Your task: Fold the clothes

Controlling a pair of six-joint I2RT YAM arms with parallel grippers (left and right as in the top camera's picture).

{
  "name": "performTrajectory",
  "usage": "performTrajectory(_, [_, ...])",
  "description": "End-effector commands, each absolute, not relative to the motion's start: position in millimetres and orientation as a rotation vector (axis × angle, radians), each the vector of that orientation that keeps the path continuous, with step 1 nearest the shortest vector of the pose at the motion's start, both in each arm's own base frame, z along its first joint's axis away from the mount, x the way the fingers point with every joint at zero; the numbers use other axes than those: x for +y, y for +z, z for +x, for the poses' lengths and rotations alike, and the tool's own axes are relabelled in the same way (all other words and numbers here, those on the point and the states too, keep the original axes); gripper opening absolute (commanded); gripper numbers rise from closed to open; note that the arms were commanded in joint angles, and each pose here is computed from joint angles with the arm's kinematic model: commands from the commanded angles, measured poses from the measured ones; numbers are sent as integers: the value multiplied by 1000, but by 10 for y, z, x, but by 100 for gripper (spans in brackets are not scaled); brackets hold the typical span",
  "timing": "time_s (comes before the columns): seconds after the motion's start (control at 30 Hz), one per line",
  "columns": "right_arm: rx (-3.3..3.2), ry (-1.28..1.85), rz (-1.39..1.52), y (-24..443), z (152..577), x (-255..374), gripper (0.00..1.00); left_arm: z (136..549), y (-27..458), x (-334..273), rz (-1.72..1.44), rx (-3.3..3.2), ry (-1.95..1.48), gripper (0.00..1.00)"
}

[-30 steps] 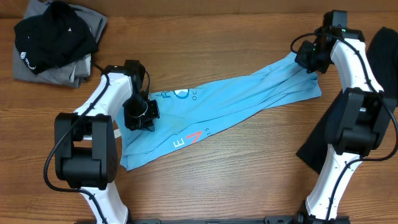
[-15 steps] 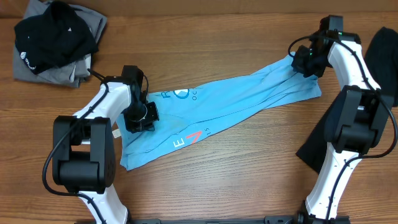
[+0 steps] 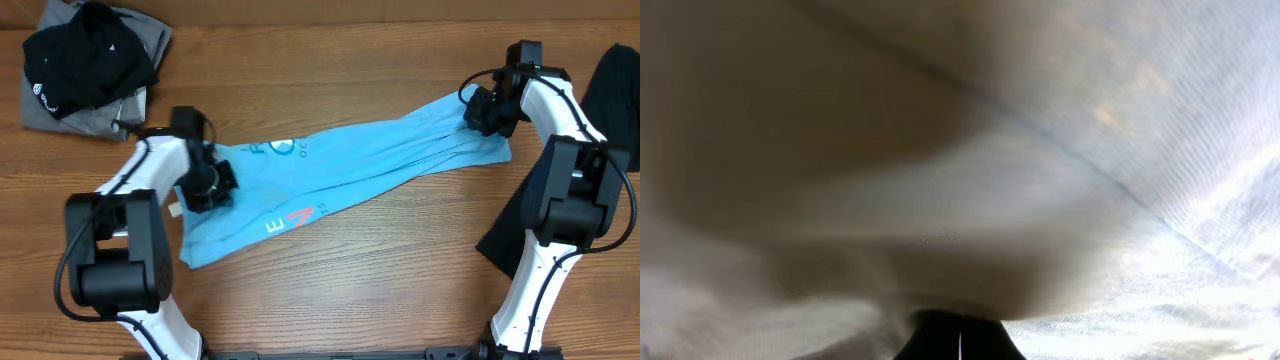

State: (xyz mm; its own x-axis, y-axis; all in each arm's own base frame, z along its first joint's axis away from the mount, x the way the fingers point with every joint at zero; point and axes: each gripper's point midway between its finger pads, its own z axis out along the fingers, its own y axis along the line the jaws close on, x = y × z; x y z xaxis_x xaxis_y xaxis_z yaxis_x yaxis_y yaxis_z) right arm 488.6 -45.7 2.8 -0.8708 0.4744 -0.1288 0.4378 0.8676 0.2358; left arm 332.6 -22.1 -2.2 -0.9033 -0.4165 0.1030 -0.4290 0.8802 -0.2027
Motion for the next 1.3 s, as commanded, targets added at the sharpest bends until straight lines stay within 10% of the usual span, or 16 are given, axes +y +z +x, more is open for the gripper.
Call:
performTrajectory(0.0, [2887,177,848,-107,4714,-570,4,3302,-258,334,779,-3012,153,4])
performTrajectory(0.87, [2723,-64,962,1079,4421,-688,4,4715,781,656,554,-3541,307,22])
performTrajectory(1.27, [2831,407,428,927,4439,-916,91,4572,1177,434,544,-3412,492,96])
